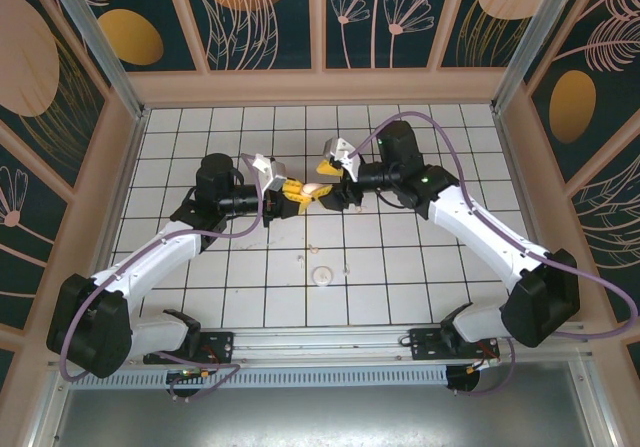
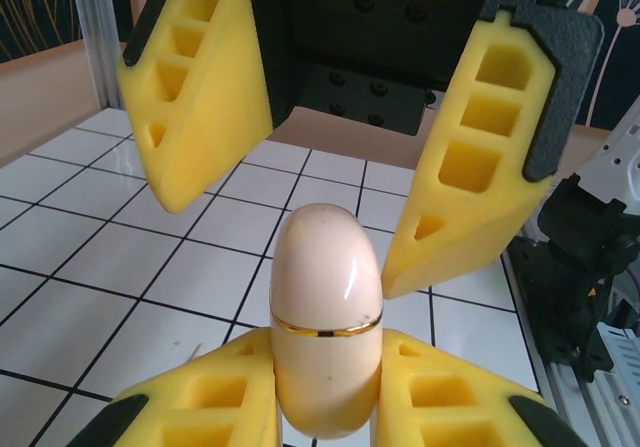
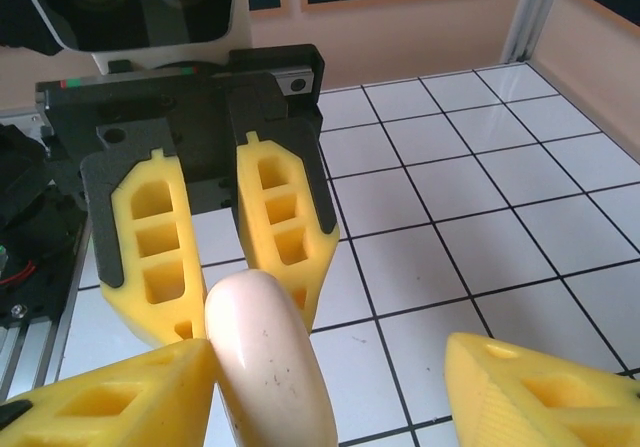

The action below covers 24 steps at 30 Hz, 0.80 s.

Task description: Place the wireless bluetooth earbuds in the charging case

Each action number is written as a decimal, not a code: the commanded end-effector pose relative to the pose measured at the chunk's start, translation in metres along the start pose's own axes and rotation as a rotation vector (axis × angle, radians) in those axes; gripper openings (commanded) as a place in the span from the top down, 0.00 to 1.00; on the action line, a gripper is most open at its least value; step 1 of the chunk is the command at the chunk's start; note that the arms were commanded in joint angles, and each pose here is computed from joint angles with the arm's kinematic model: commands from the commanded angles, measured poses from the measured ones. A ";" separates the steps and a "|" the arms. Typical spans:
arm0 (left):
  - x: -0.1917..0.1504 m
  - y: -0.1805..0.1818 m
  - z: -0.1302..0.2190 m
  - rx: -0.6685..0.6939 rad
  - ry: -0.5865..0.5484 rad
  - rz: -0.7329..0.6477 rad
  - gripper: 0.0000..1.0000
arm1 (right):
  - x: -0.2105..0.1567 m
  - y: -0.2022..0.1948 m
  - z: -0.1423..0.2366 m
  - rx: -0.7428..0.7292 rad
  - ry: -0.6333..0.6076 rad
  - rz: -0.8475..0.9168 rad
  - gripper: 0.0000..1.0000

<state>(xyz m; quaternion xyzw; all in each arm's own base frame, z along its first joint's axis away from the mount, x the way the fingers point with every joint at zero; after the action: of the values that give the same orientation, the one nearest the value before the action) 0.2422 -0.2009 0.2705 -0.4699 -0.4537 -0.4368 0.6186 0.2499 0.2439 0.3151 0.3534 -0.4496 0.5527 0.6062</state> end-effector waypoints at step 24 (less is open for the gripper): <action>-0.046 0.029 -0.012 0.129 -0.153 0.198 0.81 | -0.025 -0.051 0.056 -0.535 -0.002 -0.560 0.39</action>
<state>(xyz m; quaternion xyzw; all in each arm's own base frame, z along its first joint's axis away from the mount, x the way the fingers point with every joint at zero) 0.2562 -0.2028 0.2245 -0.4873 -0.4514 -0.3626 0.6536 0.2865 0.1945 0.3218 0.3318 -0.4817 0.3518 0.7308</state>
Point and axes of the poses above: each hand's point on the last joint's axis, 136 mm out from that joint toward the fingers, its own z axis back along the fingers, its own y axis along the line the jaws close on, x = y × z, the point moved 8 cm from there along z, back along the fingers, and after that the axes turned 3 degrees about z, right-handed, at the moved point
